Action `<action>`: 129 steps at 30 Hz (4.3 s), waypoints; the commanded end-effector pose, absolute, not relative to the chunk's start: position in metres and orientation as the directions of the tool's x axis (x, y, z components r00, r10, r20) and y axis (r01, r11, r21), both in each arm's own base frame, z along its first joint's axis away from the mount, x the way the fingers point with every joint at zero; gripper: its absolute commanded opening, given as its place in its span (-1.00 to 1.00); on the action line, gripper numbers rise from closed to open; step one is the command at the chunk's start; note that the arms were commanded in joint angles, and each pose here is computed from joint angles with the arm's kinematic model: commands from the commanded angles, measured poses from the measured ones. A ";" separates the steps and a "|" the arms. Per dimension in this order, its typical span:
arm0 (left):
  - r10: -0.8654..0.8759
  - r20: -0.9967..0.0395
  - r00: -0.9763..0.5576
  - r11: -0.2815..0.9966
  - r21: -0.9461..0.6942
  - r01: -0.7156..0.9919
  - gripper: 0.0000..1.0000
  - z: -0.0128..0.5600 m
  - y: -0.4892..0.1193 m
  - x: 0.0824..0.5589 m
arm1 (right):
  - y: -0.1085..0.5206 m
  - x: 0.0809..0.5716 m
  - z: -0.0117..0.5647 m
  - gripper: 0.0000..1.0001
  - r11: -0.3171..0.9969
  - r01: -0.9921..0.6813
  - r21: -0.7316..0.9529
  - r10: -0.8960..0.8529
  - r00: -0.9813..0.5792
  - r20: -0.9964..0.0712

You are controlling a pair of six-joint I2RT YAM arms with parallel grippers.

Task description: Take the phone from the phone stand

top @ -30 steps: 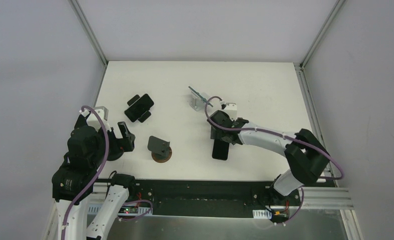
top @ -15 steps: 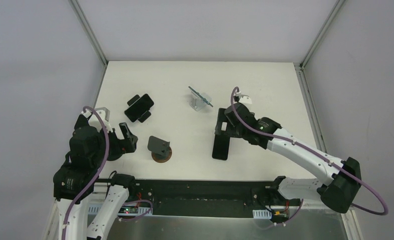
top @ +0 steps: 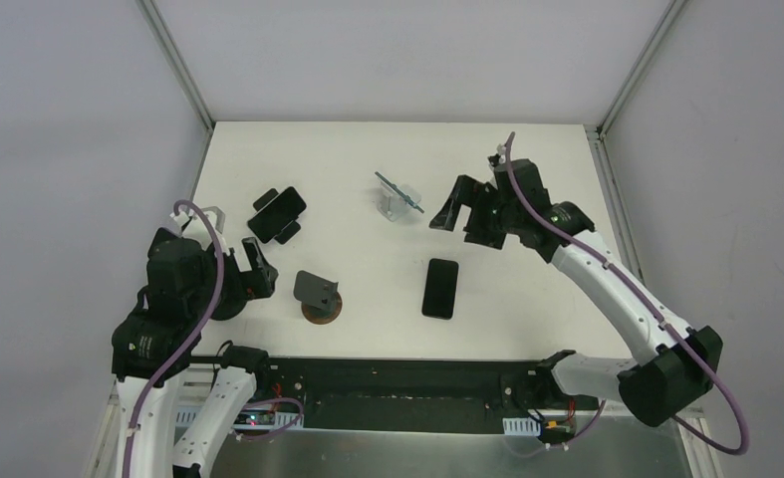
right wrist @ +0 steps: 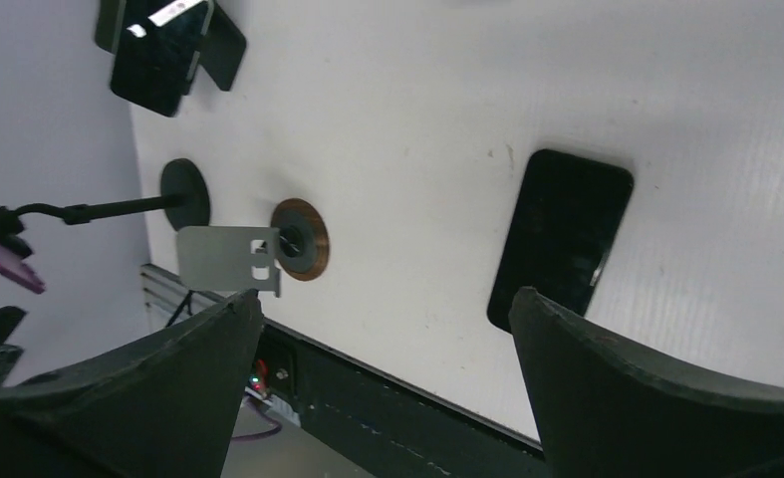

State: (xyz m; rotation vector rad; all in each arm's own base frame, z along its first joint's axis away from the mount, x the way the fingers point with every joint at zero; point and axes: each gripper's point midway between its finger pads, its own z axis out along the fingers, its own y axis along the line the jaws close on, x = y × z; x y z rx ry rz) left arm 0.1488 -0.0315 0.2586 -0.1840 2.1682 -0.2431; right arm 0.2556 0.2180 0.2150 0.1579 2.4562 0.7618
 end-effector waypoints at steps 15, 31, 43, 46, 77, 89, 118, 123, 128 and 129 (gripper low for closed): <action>-0.172 -0.816 -0.552 0.984 -0.164 -0.064 0.86 0.269 -0.019 0.158 | 0.249 0.393 0.202 0.98 0.613 -0.095 0.784 0.199 -0.942 -0.269; -0.166 -0.817 -0.553 0.985 -0.162 -0.057 0.86 0.270 -0.020 0.159 | 0.267 0.448 0.141 0.98 0.524 -0.130 0.842 0.181 -0.949 -0.259; -0.183 -0.815 -0.550 0.982 -0.176 -0.065 0.87 0.270 -0.020 0.159 | 0.279 0.456 0.115 0.98 0.450 -0.054 0.891 0.194 -0.968 -0.157; -0.185 -0.812 -0.553 0.982 -0.176 -0.069 0.86 0.269 -0.020 0.159 | 0.280 0.454 0.107 0.98 0.438 -0.041 0.898 0.192 -0.972 -0.138; -0.195 -0.811 -0.552 0.980 -0.190 -0.066 0.86 0.271 -0.022 0.159 | 0.308 0.417 0.119 0.98 0.279 -0.135 0.951 0.074 -0.984 -0.161; -0.197 -0.808 -0.555 0.979 -0.191 -0.069 0.86 0.268 -0.022 0.158 | 0.311 0.407 0.118 0.84 0.256 -0.147 0.955 0.029 -0.987 -0.160; -0.199 -0.806 -0.557 0.979 -0.190 -0.075 0.86 0.264 -0.021 0.157 | 0.318 0.405 0.103 0.87 0.357 -0.130 0.925 -0.025 -0.991 -0.130; -0.200 -0.804 -0.560 0.979 -0.190 -0.076 0.86 0.263 -0.021 0.157 | 0.319 0.407 0.102 0.88 0.356 -0.124 0.926 -0.029 -0.992 -0.122; -0.199 -0.804 -0.561 0.979 -0.189 -0.077 0.86 0.263 -0.021 0.157 | 0.321 0.409 0.104 0.79 0.350 -0.125 0.928 -0.032 -0.992 -0.122; -0.200 -0.803 -0.561 0.979 -0.189 -0.077 0.86 0.262 -0.021 0.157 | 0.321 0.410 0.104 0.76 0.350 -0.126 0.928 -0.031 -0.992 -0.122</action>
